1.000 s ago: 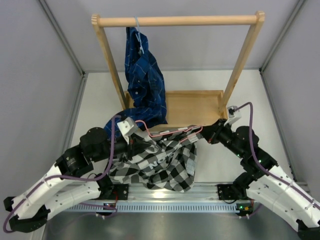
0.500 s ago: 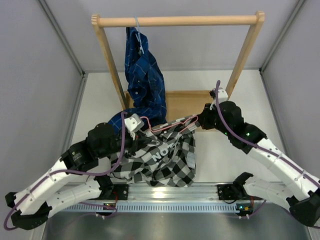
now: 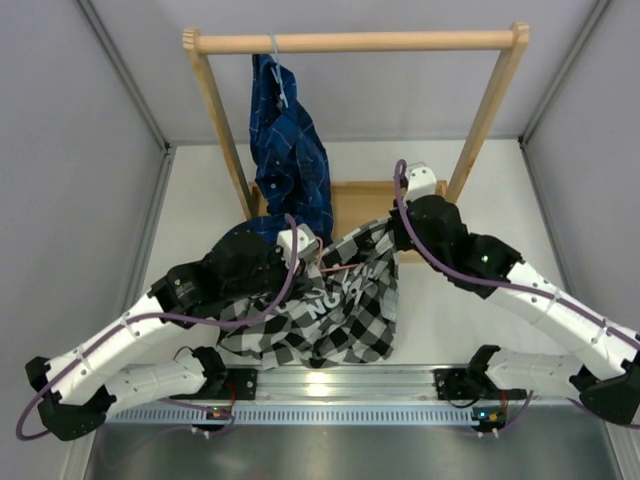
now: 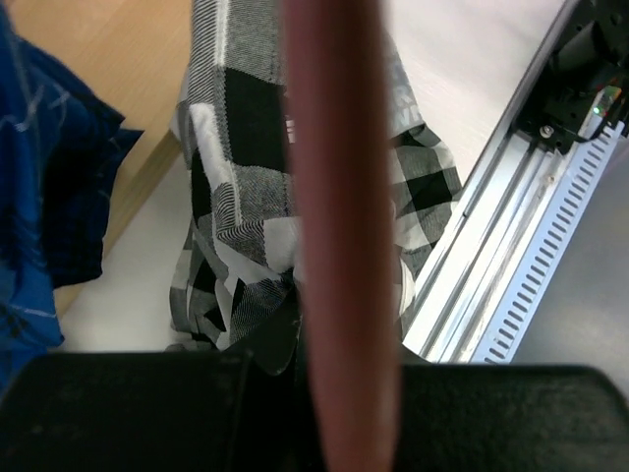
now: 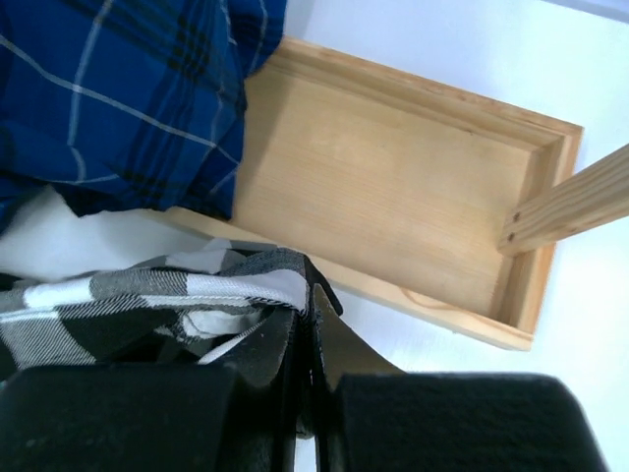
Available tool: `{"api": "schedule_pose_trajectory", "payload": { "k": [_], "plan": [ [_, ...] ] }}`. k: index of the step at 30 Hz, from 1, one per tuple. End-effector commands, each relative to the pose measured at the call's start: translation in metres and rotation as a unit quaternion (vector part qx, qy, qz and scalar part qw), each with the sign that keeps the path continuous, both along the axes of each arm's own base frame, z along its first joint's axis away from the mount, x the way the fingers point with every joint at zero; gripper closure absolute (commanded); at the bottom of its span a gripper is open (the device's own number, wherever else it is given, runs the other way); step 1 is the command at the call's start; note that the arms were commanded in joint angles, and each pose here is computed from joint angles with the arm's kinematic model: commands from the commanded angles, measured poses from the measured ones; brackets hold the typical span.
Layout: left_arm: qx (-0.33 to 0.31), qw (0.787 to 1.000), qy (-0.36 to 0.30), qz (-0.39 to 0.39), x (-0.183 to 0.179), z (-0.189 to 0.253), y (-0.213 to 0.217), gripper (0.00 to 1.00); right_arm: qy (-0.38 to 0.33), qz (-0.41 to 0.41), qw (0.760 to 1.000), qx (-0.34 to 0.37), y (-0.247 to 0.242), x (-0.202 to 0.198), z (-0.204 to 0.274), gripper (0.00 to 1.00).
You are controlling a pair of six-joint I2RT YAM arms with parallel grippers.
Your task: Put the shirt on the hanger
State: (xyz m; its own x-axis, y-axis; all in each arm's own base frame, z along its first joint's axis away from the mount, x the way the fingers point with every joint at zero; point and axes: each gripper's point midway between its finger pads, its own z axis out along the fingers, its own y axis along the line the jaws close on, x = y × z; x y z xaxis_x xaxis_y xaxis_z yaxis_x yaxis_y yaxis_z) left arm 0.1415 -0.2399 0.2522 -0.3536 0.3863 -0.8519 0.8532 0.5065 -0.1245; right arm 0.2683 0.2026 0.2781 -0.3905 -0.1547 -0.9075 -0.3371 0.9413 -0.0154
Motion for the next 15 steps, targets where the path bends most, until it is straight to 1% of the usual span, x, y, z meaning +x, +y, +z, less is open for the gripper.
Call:
{"api": "schedule_pose_trajectory", "payload": {
  "k": [1, 2, 3, 4, 5, 6, 7, 8, 9, 10, 11, 12, 13, 14, 15],
  "plan": [
    [-0.054, 0.996, -0.025, 0.067, 0.013, 0.048, 0.007, 1.0, -0.013, 0.006, 0.996, 0.084, -0.002, -0.016, 0.02, 1.0],
    [-0.074, 0.993, -0.032, 0.082, 0.016, 0.06, 0.008, 1.0, -0.01, 0.021, 0.993, 0.114, 0.002, -0.024, 0.021, 1.0],
    [-0.098, 0.988, -0.039, 0.113, 0.022, 0.072, 0.013, 1.0, -0.012, 0.066, 0.983, 0.168, 0.01, -0.043, 0.036, 1.0],
    [-0.131, 0.983, -0.053, 0.116, 0.021, 0.092, 0.015, 1.0, -0.001, 0.082, 0.972, 0.219, 0.017, -0.053, 0.041, 1.0],
    [-0.171, 0.976, -0.059, 0.121, 0.022, 0.111, 0.012, 1.0, 0.003, 0.106, 0.962, 0.252, 0.027, -0.06, 0.034, 1.0],
    [-0.193, 0.97, -0.063, 0.13, 0.024, 0.124, 0.013, 1.0, 0.008, 0.154, 0.943, 0.296, 0.035, -0.081, 0.044, 1.0],
    [-0.212, 0.966, -0.065, 0.133, 0.024, 0.135, 0.012, 1.0, 0.028, 0.168, 0.927, 0.335, 0.043, -0.09, 0.042, 1.0],
    [-0.241, 0.959, -0.064, 0.134, 0.026, 0.154, 0.007, 1.0, 0.03, 0.207, 0.906, 0.368, 0.059, -0.1, 0.035, 1.0],
    [-0.252, 0.957, -0.062, 0.132, 0.027, 0.16, 0.003, 1.0, 0.036, 0.253, 0.883, 0.394, 0.069, -0.117, 0.037, 1.0],
    [-0.263, 0.956, -0.056, 0.118, 0.025, 0.166, -0.005, 1.0, 0.048, 0.269, 0.865, 0.421, 0.075, -0.125, 0.035, 1.0],
    [-0.283, 0.951, -0.051, 0.111, 0.028, 0.174, -0.016, 1.0, 0.063, 0.282, 0.858, 0.425, 0.082, -0.131, 0.016, 1.0],
    [-0.292, 0.951, -0.043, 0.09, 0.025, 0.176, -0.026, 1.0, 0.05, 0.301, 0.843, 0.443, 0.086, -0.136, 0.026, 1.0],
    [-0.302, 0.951, -0.035, 0.062, 0.019, 0.179, -0.035, 1.0, 0.051, 0.303, 0.842, 0.444, 0.087, -0.137, 0.021, 0.94],
    [-0.307, 0.95, -0.024, 0.048, 0.017, 0.177, -0.043, 1.0, 0.056, 0.303, 0.843, 0.441, 0.088, -0.139, 0.014, 0.91],
    [-0.325, 0.945, -0.03, 0.03, 0.015, 0.186, -0.051, 1.0, 0.05, 0.301, 0.845, 0.44, 0.086, -0.139, 0.013, 0.9]
  ]
}}
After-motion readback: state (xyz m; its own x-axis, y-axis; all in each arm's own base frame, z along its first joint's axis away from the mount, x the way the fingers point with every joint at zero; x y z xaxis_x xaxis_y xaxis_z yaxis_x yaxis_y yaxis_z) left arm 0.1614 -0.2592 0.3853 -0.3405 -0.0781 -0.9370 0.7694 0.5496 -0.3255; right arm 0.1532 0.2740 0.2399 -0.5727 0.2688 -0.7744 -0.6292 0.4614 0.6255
